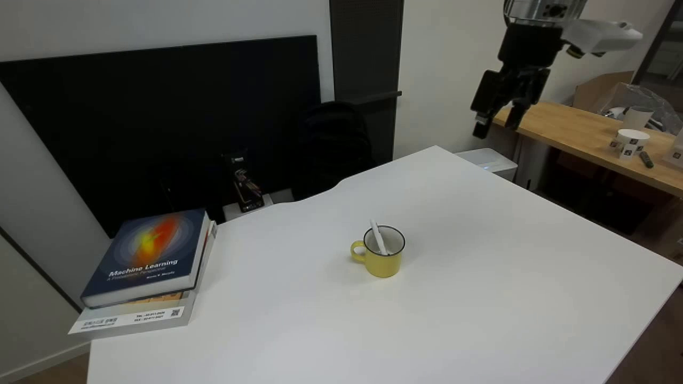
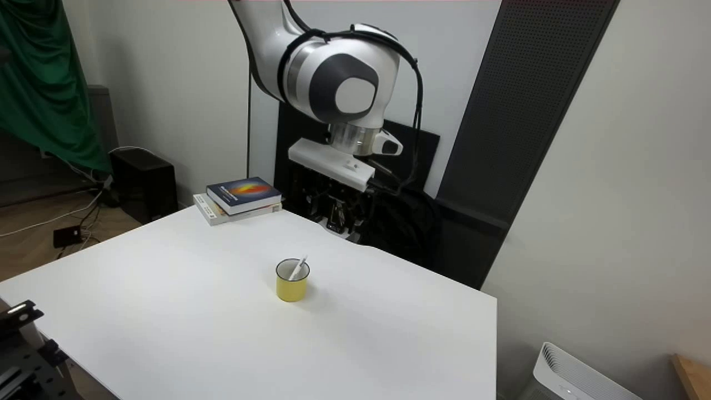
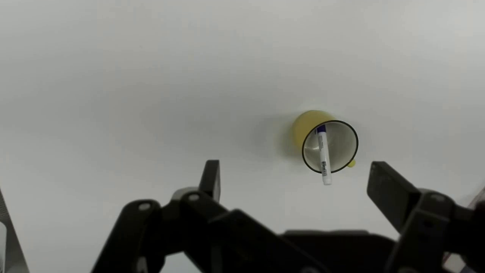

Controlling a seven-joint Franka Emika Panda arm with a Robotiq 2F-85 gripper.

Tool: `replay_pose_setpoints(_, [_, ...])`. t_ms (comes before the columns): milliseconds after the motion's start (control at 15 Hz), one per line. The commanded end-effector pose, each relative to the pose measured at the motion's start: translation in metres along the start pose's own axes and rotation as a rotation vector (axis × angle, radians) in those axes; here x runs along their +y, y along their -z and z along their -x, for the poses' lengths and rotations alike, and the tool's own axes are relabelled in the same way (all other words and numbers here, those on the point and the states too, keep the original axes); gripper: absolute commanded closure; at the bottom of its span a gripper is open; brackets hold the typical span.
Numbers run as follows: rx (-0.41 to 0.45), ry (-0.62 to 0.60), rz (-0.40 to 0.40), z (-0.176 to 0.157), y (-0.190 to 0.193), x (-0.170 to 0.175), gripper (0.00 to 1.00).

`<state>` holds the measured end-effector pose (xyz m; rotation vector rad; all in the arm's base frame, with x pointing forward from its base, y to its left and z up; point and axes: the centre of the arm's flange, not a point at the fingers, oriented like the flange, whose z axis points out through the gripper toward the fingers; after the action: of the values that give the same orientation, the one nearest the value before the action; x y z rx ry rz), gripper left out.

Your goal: Remove the marker from the mug and put it on the table

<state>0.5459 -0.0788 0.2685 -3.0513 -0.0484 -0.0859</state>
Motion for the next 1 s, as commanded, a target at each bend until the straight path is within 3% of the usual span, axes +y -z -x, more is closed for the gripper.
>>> replay_pose_setpoints(0, [-0.008,0.003,-0.01,-0.054,-0.013,-0.026,0.0])
replay_pose_setpoints(533, [0.009,0.066,-0.059,-0.125,0.007,-0.082,0.0])
replay_pose_setpoints(933, [0.0,0.073,-0.054,-0.146,-0.021,-0.08,0.0])
